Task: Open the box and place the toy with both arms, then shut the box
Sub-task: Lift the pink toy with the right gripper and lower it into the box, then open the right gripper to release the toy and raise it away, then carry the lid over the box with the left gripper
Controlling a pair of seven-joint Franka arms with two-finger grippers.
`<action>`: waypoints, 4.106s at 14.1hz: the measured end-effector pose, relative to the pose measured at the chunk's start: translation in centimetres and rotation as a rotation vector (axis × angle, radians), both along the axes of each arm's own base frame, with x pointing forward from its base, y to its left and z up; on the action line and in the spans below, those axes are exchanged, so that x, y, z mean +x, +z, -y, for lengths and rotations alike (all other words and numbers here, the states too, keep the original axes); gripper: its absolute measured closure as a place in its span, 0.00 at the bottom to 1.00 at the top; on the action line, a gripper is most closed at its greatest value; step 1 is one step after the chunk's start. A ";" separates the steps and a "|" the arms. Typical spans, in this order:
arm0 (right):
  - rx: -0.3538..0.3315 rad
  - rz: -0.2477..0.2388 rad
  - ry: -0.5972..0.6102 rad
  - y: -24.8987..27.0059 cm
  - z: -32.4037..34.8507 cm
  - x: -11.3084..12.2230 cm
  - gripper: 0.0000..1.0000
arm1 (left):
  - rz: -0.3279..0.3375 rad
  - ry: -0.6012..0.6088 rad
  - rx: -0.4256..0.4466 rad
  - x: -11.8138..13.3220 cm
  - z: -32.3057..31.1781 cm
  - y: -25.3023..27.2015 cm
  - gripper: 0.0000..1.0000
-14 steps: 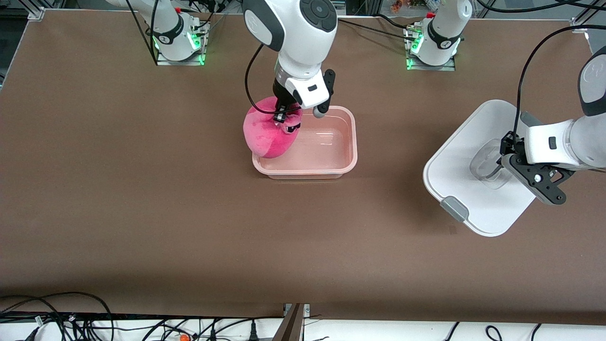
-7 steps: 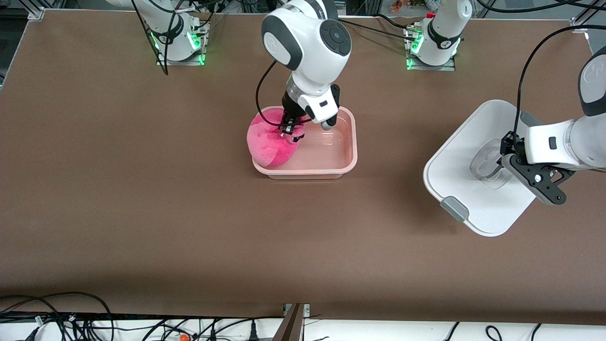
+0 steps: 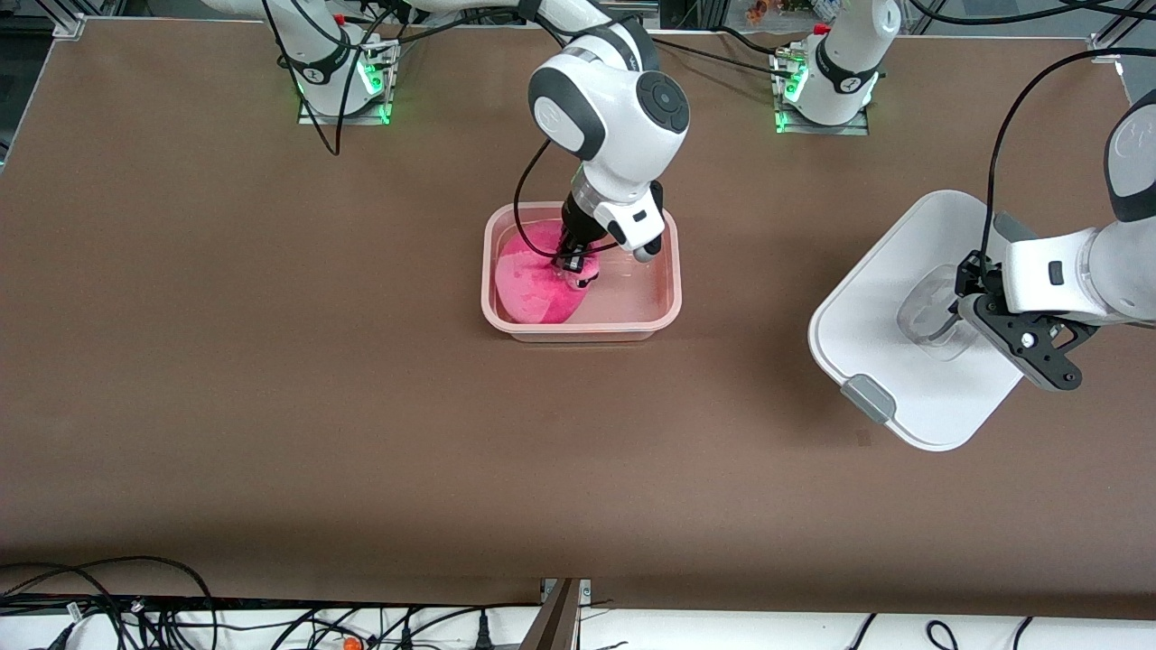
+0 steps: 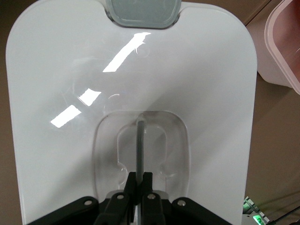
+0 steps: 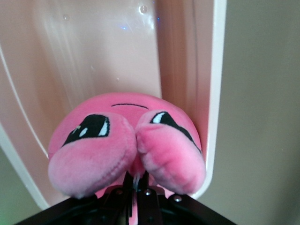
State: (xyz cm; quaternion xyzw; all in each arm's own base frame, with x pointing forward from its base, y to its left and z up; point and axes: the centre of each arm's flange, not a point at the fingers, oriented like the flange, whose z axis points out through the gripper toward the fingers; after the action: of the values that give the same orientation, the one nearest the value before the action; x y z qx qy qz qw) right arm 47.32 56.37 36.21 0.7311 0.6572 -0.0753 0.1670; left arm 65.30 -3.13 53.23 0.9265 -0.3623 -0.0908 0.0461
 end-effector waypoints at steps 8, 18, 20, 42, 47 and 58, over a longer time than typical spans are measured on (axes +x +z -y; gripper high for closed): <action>0.036 0.067 -0.030 -5.3 -2.4 -0.4 0.80 | 0.000 0.001 0.000 0.0 0.0 0.0 0.93; 0.249 0.210 -0.345 4.3 -4.4 -1.5 0.00 | 0.000 -0.003 0.000 0.0 0.2 0.0 0.93; 0.264 0.242 -0.435 8.4 -2.6 -0.9 0.00 | -0.001 -0.007 -0.004 0.0 0.5 0.0 0.93; 0.403 0.082 -1.326 25.6 46.3 7.5 0.00 | 0.115 -0.776 -0.152 -12.5 44.6 -8.1 0.93; 0.398 0.118 -1.328 26.2 47.1 6.4 0.00 | 0.114 -0.853 -0.141 -13.6 47.9 -12.8 0.93; 0.413 0.139 -1.356 26.5 47.6 6.3 0.00 | 0.052 -0.870 -0.096 -14.5 48.2 -17.1 0.93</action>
State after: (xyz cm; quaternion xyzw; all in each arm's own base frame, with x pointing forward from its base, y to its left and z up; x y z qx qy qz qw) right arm 53.66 8.81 62.68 0.9987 0.0462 0.0102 -0.0171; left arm 50.82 -51.36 36.12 0.6862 -0.7238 -0.0614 0.0374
